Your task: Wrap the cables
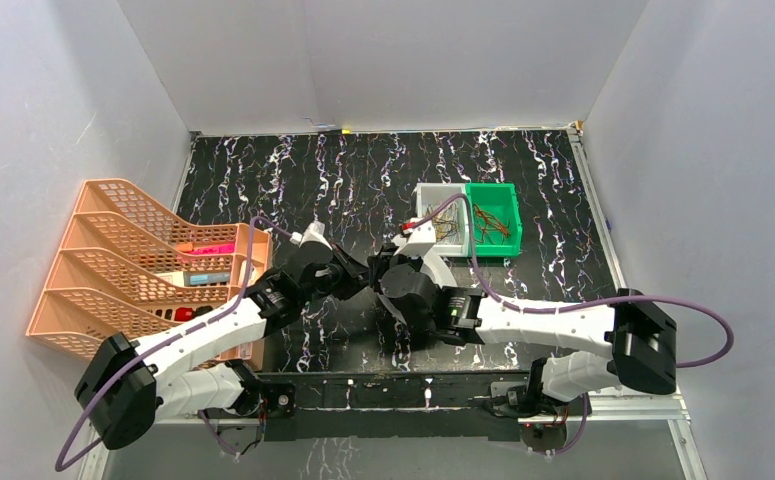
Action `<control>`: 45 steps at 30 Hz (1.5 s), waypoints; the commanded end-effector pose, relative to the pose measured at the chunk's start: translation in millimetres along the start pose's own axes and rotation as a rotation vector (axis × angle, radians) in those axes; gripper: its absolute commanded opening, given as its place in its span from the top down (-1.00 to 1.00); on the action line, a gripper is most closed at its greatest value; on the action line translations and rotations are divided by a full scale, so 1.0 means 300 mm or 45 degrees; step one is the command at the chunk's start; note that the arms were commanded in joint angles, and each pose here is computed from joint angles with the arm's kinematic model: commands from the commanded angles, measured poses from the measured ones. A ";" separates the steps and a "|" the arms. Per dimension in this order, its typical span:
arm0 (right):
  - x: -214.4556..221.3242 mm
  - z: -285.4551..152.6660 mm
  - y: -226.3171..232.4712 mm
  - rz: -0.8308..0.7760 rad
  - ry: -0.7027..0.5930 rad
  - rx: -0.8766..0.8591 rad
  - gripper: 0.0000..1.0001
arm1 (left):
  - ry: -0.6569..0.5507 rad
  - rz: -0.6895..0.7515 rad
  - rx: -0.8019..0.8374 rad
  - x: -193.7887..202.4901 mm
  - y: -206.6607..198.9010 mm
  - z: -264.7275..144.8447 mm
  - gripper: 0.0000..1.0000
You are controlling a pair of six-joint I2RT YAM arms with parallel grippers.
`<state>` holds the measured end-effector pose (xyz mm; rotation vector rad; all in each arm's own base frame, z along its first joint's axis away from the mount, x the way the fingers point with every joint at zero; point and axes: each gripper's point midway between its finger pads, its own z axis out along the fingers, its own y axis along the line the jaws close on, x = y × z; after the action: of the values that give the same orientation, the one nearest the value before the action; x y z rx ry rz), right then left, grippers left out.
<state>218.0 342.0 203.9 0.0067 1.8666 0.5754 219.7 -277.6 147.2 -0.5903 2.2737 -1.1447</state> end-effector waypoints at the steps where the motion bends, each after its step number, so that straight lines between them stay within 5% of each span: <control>1: -0.127 -0.011 0.020 0.064 -0.089 -0.009 0.27 | 0.026 -0.014 0.098 -0.019 -0.047 -0.039 1.00; 19: -0.293 -0.135 0.070 -0.056 -0.049 -0.173 -0.04 | 0.005 0.020 0.129 -0.143 -0.016 -0.047 1.00; 33: -0.305 -0.171 -0.143 -0.134 -0.024 -0.012 -0.10 | -0.077 -0.007 0.131 -0.331 0.006 -0.088 1.00; 45: -0.192 -0.126 -0.354 -0.136 0.150 0.167 -0.14 | -0.091 -0.044 0.072 -0.447 0.065 0.065 1.00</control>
<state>230.9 233.0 237.3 -0.0870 1.9542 0.3915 308.5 -188.6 125.5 -0.7152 2.2701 -1.0774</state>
